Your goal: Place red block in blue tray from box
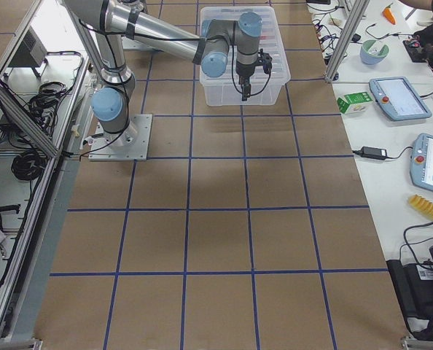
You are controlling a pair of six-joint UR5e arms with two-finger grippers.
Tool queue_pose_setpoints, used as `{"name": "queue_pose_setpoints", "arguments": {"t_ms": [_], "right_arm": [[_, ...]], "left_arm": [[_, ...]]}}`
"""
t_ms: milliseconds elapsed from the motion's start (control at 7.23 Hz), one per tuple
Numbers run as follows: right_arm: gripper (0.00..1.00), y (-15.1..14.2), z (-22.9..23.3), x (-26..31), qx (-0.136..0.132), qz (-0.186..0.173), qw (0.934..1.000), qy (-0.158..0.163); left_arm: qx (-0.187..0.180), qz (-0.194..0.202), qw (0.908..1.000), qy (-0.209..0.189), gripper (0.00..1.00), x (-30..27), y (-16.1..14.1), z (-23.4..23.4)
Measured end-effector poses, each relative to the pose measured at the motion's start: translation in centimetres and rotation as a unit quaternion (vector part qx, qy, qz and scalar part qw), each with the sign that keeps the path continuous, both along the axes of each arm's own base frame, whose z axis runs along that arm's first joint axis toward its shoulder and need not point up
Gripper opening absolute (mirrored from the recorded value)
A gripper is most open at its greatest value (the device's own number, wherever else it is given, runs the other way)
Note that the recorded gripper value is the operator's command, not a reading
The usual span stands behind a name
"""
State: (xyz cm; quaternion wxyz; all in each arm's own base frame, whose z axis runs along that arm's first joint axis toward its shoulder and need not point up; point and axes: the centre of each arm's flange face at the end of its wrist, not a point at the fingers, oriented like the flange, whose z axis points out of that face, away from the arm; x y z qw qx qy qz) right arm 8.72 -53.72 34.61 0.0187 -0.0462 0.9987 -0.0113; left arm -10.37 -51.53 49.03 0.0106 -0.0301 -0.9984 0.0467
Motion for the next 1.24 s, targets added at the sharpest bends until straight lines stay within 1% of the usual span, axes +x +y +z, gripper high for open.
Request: {"name": "queue_pose_setpoints", "arguments": {"t_ms": [138, 277, 415, 553, 691, 830, 968, 1245], "right_arm": [[1.0, -0.2, 0.5, -0.1, -0.005, 0.0, 1.0, 0.003], [1.0, -0.4, 2.0, -0.2, -0.013, 0.0, 0.9999, 0.006], [1.0, -0.3, 5.3, 0.0, -0.022, -0.001, 0.9997, 0.007], [1.0, 0.5, 9.4, 0.8, -0.031, -0.006, 0.9995, 0.007], [1.0, 1.8, 13.2, 2.5, -0.039, -0.016, 0.9991, 0.007], [1.0, 3.0, 15.9, 4.4, -0.047, -0.023, 0.9986, 0.01], [1.0, 3.7, 16.8, 6.0, -0.049, -0.024, 0.9984, 0.017], [1.0, 4.4, 16.4, 7.3, -0.044, -0.018, 0.9986, 0.023]], "left_arm": [[-0.002, 0.006, 1.0, 0.002, 1.0, -1.5, 0.8, 0.2], [-0.001, 0.017, 0.9999, 0.004, 1.0, -2.3, 1.1, 0.1], [0.002, 0.022, 0.9997, 0.005, 1.0, -2.6, 1.2, -0.1], [0.009, 0.023, 0.9997, 0.005, 1.0, -2.8, 1.4, -0.4], [0.013, 0.022, 0.9997, 0.001, 1.0, -2.8, 1.6, -0.5], [0.013, 0.022, 0.9997, -0.006, 1.0, -2.7, 1.9, -0.3], [0.013, 0.021, 0.9996, -0.011, 1.0, -2.6, 1.9, -0.3], [0.013, 0.021, 0.9996, -0.014, 1.0, -2.5, 1.9, -0.3]]}}
